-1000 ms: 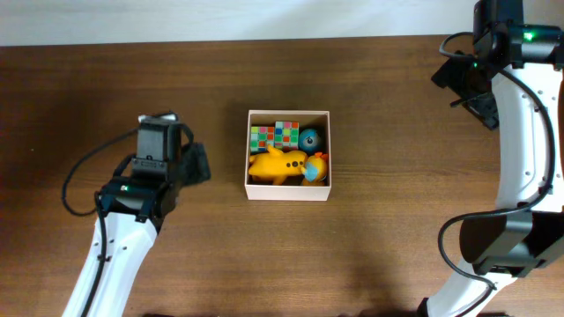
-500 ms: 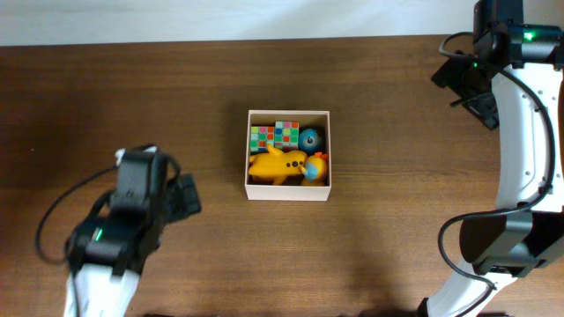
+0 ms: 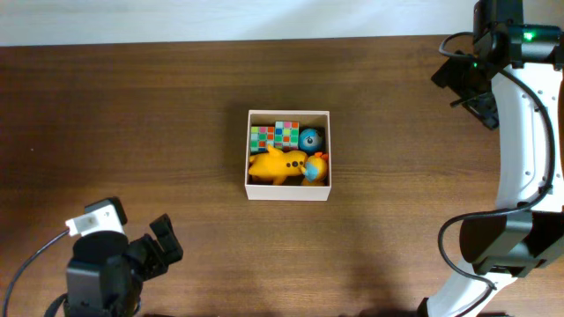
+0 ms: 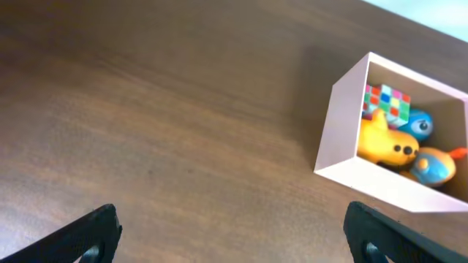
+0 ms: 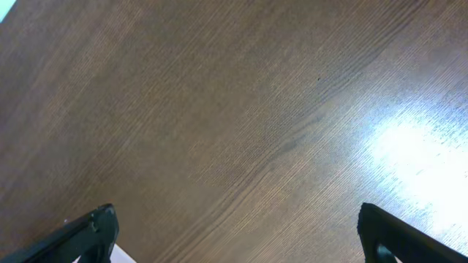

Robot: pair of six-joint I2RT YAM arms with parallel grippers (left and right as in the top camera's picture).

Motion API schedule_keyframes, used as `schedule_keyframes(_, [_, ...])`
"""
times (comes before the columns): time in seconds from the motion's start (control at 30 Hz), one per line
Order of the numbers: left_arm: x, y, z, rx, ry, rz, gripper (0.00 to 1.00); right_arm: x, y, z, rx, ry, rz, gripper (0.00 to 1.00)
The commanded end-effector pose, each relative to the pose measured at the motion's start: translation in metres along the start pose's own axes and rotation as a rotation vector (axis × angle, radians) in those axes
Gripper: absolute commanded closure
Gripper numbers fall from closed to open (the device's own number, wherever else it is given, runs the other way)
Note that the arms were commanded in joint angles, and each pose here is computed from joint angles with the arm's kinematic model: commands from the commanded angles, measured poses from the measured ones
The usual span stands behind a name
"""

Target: Pack container

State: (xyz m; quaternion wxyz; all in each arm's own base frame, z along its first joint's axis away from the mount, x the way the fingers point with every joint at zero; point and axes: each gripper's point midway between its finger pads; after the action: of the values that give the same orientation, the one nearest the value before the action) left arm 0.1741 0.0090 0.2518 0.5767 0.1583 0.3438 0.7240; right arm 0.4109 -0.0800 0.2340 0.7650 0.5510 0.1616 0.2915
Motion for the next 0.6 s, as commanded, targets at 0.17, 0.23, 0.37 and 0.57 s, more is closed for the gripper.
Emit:
schedule_keyframes(0.17, [0.024,0.001,-0.006,0.008,-0.003,0.125,0.01,-0.001,0.006,0.004,-0.014,-0.012,0.01,0.01])
schedule_keyframes(0.23, [0.038,0.004,-0.002,-0.019,-0.009,0.206,0.01,-0.001,0.006,0.004,-0.015,-0.012,0.009,0.01])
schedule_keyframes(0.37, [0.039,0.004,-0.005,-0.008,-0.013,0.211,0.01,-0.001,0.006,0.004,-0.014,-0.012,0.01,0.01])
schedule_keyframes(0.57, [0.038,0.004,-0.002,-0.022,-0.007,0.204,0.01,-0.001,0.006,0.004,-0.015,-0.012,0.009,0.01])
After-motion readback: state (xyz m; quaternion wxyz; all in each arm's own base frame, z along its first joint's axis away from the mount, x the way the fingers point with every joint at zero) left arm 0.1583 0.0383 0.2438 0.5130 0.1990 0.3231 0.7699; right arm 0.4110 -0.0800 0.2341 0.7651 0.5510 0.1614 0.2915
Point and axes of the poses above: each gripper's point midway between its finger pads, its own y axis back along the fingers, its own x axis along the line the jaws close on, z = x × y, and after that the axes turned 2 degrees about -y, right-handed
